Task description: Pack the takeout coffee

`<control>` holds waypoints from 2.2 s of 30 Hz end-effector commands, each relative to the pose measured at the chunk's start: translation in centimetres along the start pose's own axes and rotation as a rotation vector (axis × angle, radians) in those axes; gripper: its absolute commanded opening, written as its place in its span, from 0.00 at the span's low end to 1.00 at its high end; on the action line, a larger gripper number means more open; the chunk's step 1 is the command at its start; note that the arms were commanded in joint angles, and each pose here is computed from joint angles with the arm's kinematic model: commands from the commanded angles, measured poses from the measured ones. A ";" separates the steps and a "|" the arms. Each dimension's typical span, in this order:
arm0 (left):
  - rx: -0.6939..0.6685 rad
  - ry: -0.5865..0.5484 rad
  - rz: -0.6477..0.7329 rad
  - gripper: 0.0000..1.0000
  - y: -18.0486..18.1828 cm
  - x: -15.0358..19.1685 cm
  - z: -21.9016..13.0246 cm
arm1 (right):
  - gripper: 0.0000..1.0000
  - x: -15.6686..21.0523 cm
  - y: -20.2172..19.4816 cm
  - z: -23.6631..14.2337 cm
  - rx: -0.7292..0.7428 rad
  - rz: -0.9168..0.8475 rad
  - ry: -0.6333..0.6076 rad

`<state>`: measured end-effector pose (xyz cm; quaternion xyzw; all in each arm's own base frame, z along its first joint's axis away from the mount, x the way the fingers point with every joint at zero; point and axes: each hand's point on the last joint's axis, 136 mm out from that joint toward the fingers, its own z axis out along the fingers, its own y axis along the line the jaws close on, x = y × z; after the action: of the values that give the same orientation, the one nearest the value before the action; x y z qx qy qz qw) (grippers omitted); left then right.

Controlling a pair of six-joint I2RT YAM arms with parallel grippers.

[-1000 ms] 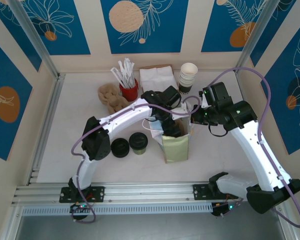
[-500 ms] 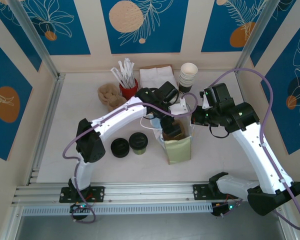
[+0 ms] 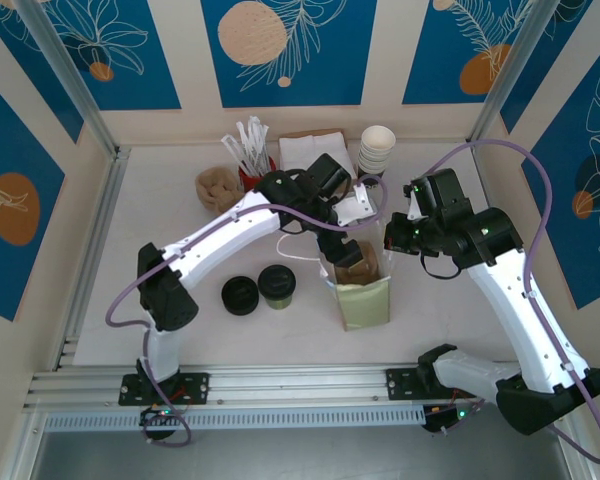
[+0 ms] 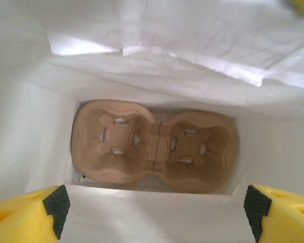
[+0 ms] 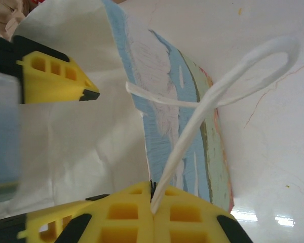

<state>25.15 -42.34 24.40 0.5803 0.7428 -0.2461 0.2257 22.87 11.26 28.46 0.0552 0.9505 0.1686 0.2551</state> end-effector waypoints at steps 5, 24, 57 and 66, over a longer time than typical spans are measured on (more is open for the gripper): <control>-0.011 -0.159 0.007 0.90 -1.6 -3.8 -5.2 | 0.00 0.7 0.3 -0.1 -0.036 0.060 0.014; -0.155 -0.283 0.029 0.92 -1.5 -5.1 -11.9 | 0.42 -1.3 -0.6 -3.6 -0.061 0.084 -0.042; -0.219 -0.288 0.028 0.95 -1.1 -3.0 -13.8 | 0.52 -6.9 -1.5 4.4 -0.079 0.007 0.031; -0.216 -0.284 0.020 0.95 -1.1 -2.8 -13.6 | 0.52 -5.6 -1.9 7.1 -0.085 0.014 0.115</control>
<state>24.05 -36.76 35.88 0.5233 0.7241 -0.2434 0.3776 31.14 9.90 25.33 0.0537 0.9551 0.2001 0.2116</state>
